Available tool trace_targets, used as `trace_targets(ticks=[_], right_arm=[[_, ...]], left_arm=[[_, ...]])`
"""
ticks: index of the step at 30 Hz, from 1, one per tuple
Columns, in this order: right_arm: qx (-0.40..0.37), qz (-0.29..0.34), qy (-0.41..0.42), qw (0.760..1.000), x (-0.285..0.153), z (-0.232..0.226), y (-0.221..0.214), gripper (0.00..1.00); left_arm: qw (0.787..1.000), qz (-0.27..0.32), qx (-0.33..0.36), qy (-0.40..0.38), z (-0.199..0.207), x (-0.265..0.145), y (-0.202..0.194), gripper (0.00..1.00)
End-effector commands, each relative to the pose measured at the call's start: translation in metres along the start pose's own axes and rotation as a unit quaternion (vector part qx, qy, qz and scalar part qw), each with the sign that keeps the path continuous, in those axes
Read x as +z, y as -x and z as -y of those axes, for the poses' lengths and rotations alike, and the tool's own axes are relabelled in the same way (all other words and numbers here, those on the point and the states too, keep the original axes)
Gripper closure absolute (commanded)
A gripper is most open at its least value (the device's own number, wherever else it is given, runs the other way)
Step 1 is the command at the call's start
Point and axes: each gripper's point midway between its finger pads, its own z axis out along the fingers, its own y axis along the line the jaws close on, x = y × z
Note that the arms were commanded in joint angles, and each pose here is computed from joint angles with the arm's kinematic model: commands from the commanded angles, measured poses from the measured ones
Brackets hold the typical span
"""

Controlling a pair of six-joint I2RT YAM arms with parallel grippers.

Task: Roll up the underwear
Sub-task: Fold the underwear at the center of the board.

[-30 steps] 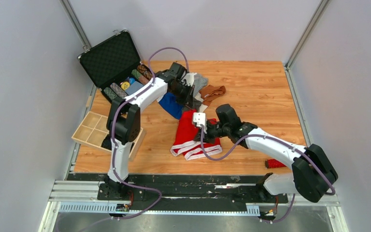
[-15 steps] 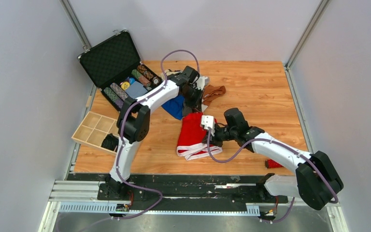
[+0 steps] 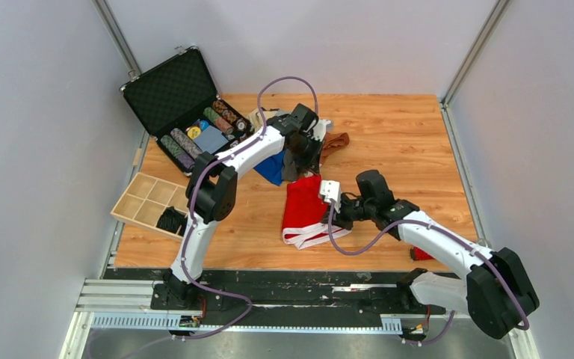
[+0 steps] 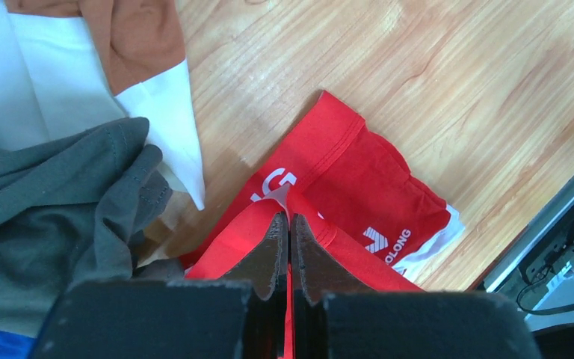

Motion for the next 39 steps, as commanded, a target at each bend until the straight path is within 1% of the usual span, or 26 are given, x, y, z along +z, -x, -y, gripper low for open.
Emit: trace_targets(ticks=[1,6,13,17,24,28,32,35,36,37,38,39], right_arm=[[0.003,0.014,0.002,1.0,-0.01,-0.001,0.012,1.0],[0.002,0.038,0.003,0.999,-0.02,0.001,0.042,1.0],[0.003,0.064,0.007,0.998,-0.034,0.003,0.079,1.0],[0.0,0.059,-0.003,0.998,-0.039,0.006,0.083,1.0],[-0.001,0.055,-0.02,0.998,-0.047,0.007,0.085,1.0],[0.01,0.036,-0.024,0.999,-0.044,0.005,0.068,1.0],[0.029,0.036,0.009,0.999,-0.034,-0.004,0.06,1.0],[0.05,0.04,0.031,0.998,-0.022,-0.006,0.062,1.0],[0.051,0.044,0.037,0.997,-0.018,-0.007,0.065,1.0],[0.05,0.048,0.043,0.997,-0.014,-0.007,0.069,1.0],[0.045,0.052,0.048,0.997,-0.01,-0.008,0.075,1.0],[0.039,0.052,0.055,0.996,-0.005,-0.011,0.079,1.0]], left_arm=[[0.998,0.056,0.02,0.011,0.002,-0.011,0.036,1.0],[0.996,0.081,0.024,0.005,0.013,-0.029,0.051,1.0],[0.995,0.095,0.026,0.002,0.019,-0.042,0.058,1.0],[0.994,0.105,0.027,-0.003,0.024,-0.047,0.064,1.0],[0.989,0.14,0.036,-0.011,0.035,-0.062,0.087,1.0],[0.991,0.13,0.035,-0.005,0.03,-0.057,0.081,1.0],[0.995,0.103,0.018,-0.003,0.019,-0.051,0.062,1.0],[0.996,0.088,0.006,-0.009,0.012,-0.053,0.049,1.0],[0.997,0.081,-0.005,-0.005,0.001,-0.054,0.043,1.0],[0.996,0.083,-0.007,-0.01,0.001,-0.06,0.042,1.0],[0.997,0.077,-0.018,-0.007,-0.009,-0.061,0.036,1.0],[0.996,0.083,-0.023,-0.007,-0.016,-0.071,0.037,1.0]])
